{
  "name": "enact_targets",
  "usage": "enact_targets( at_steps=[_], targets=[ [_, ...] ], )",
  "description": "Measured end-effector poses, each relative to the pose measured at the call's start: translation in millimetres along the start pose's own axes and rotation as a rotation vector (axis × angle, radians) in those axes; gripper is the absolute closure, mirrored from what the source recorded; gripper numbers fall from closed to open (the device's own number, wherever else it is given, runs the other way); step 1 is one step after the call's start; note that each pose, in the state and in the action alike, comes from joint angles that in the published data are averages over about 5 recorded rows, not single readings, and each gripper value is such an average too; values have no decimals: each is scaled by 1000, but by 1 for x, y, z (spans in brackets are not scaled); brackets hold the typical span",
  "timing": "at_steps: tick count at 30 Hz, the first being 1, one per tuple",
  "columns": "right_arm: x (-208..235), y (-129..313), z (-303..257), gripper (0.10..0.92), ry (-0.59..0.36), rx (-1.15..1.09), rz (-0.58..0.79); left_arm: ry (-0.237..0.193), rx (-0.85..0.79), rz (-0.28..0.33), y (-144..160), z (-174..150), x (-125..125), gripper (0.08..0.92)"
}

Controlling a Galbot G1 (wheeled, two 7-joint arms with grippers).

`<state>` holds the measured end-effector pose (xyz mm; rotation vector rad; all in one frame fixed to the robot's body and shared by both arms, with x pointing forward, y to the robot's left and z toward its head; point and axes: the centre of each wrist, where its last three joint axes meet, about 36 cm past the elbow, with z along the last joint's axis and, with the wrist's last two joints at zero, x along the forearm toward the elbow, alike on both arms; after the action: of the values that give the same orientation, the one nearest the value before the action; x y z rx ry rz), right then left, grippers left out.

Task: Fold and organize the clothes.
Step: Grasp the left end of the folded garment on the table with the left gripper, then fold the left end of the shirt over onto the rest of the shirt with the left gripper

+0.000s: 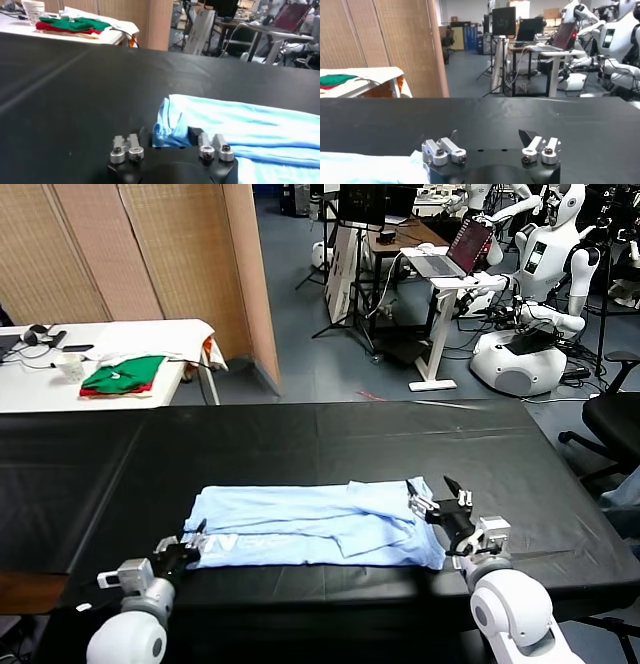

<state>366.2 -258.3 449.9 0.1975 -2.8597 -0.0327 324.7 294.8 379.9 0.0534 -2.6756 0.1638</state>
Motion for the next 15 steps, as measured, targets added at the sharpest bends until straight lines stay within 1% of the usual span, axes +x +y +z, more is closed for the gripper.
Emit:
enact_targets(
  at_steps=[1, 3, 7, 10, 12, 15],
  targets=[
    [0, 0, 0, 115, -1, 0, -1, 2, 0, 5, -1, 0, 0, 711],
    [1, 0, 0, 115, -2, 0, -3, 7, 3, 14, -2, 0, 0, 770],
    [2, 1, -1, 115, -7, 0, -6, 18, 11, 21, -2, -4, -1, 800],
    [4, 1, -1, 115, -12, -1, -4, 17, -18, 13, -1, -8, 1, 802],
    [5, 1, -1, 115, -16, -2, -2, 5, -65, -3, 2, -11, 4, 802],
    [7, 0, -1, 115, -20, -2, 1, -36, -171, -40, 8, -16, 10, 802]
  ],
)
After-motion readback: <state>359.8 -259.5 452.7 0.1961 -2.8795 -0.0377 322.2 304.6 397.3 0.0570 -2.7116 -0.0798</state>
